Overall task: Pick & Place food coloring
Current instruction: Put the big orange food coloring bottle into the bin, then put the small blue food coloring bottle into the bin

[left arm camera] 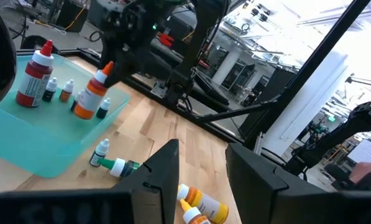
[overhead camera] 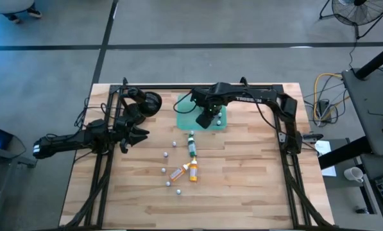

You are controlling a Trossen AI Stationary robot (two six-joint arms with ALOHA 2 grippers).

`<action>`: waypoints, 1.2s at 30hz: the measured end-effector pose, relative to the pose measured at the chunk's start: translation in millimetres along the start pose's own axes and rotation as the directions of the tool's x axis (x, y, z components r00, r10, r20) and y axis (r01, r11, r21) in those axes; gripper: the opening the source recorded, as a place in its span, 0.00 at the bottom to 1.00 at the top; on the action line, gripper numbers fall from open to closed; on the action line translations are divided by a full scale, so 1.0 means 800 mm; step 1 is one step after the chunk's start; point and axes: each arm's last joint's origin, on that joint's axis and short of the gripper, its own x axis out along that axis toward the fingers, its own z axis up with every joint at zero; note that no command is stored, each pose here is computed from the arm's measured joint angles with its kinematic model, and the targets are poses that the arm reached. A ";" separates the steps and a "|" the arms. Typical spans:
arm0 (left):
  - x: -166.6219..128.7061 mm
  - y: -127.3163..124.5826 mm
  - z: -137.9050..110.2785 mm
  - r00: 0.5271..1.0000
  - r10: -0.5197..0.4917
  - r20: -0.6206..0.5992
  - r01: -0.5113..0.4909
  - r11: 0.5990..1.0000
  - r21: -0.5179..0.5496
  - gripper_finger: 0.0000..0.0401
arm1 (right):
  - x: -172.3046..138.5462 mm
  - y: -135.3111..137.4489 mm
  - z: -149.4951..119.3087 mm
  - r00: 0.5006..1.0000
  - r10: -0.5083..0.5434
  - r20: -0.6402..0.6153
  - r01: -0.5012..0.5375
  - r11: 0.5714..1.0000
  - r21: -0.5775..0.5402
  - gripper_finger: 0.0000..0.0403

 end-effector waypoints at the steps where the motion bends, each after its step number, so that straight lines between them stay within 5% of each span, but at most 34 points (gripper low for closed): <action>1: 0.000 0.000 0.000 1.000 0.000 0.000 0.000 1.000 0.000 0.26 | 0.001 0.000 0.000 1.000 -0.001 -0.006 0.001 1.000 -0.002 0.26; 10: 0.000 0.000 0.000 1.000 0.000 0.001 0.000 1.000 0.000 0.26 | 0.002 0.001 -0.001 1.000 0.011 -0.013 -0.011 1.000 -0.015 0.27; 28: 0.000 0.000 0.000 1.000 -0.001 0.000 0.001 1.000 0.000 0.26 | 0.000 0.003 -0.002 0.998 0.055 -0.030 -0.056 0.998 -0.023 0.47; 36: 0.000 0.000 0.000 1.000 -0.001 0.000 0.001 1.000 0.000 0.26 | -0.052 -0.002 -0.019 0.997 0.076 0.007 -0.074 0.989 -0.131 0.49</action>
